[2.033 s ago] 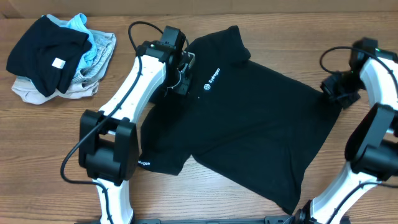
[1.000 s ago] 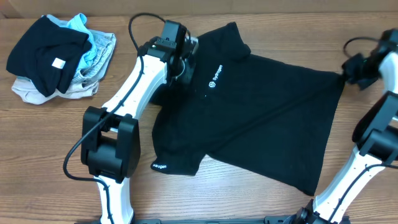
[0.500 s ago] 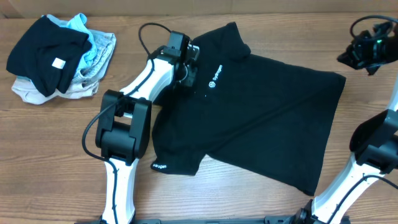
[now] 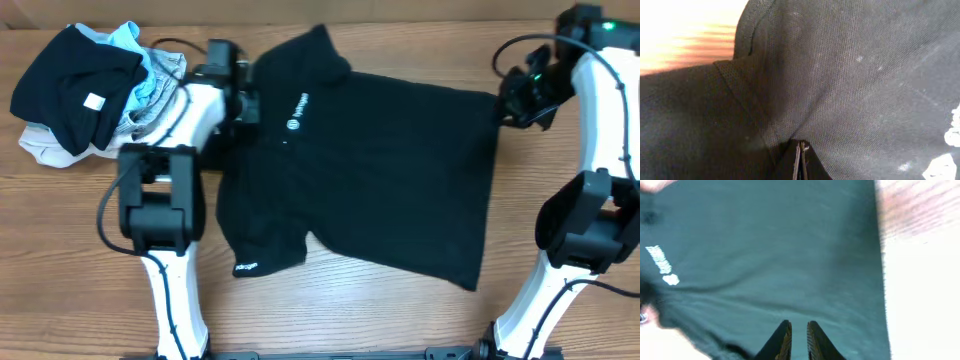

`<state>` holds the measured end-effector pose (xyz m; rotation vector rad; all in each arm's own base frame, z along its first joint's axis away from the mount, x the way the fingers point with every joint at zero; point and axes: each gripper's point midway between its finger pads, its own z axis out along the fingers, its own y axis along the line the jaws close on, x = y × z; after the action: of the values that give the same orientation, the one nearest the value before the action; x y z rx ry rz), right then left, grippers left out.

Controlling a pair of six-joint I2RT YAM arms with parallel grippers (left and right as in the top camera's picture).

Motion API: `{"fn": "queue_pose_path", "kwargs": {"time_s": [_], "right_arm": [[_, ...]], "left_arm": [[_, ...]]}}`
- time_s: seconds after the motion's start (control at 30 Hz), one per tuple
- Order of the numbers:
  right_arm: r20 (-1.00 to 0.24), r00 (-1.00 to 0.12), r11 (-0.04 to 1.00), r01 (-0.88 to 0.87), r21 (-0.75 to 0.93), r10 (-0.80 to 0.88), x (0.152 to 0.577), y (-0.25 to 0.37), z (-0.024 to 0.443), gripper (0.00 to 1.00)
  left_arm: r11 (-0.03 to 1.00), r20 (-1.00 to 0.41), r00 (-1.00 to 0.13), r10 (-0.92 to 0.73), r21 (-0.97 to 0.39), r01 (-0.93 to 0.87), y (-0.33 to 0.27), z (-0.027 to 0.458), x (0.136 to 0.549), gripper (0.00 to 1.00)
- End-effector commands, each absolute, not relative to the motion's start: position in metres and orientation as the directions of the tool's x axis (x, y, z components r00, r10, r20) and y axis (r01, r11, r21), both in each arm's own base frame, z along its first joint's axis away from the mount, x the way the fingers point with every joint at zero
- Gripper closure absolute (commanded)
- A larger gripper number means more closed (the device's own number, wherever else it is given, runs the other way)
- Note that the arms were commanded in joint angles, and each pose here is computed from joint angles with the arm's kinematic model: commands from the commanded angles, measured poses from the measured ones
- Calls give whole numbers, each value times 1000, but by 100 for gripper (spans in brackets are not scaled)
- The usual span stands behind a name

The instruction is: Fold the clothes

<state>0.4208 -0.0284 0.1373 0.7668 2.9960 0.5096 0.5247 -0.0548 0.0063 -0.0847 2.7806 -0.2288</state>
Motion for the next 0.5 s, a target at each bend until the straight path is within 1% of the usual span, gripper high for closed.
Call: {"fn": "queue_pose_path", "kwargs": {"time_s": [0.0, 0.13, 0.23, 0.27, 0.37, 0.47], "right_arm": [[118, -855, 821, 518, 241, 505, 405, -27, 111, 85], [168, -834, 805, 551, 220, 525, 391, -22, 61, 85], [159, -836, 806, 549, 224, 525, 386, -21, 28, 94], [153, -837, 805, 547, 230, 525, 385, -21, 18, 96], [149, -822, 786, 570, 239, 550, 377, -18, -10, 96], [134, -814, 779, 580, 239, 565, 369, -18, -33, 96]], "left_arm": [[963, -321, -945, -68, -267, 22, -60, 12, 532, 96], [964, -370, -929, 11, -242, 108, -62, 61, 546, 96], [963, -404, -914, 34, -230, 138, -63, 107, 552, 96], [963, -415, -909, 36, -228, 143, -63, 121, 553, 96], [963, -438, -898, 36, -225, 149, -63, 161, 550, 93], [963, -433, -901, 37, -226, 148, -63, 192, 536, 88]]}}
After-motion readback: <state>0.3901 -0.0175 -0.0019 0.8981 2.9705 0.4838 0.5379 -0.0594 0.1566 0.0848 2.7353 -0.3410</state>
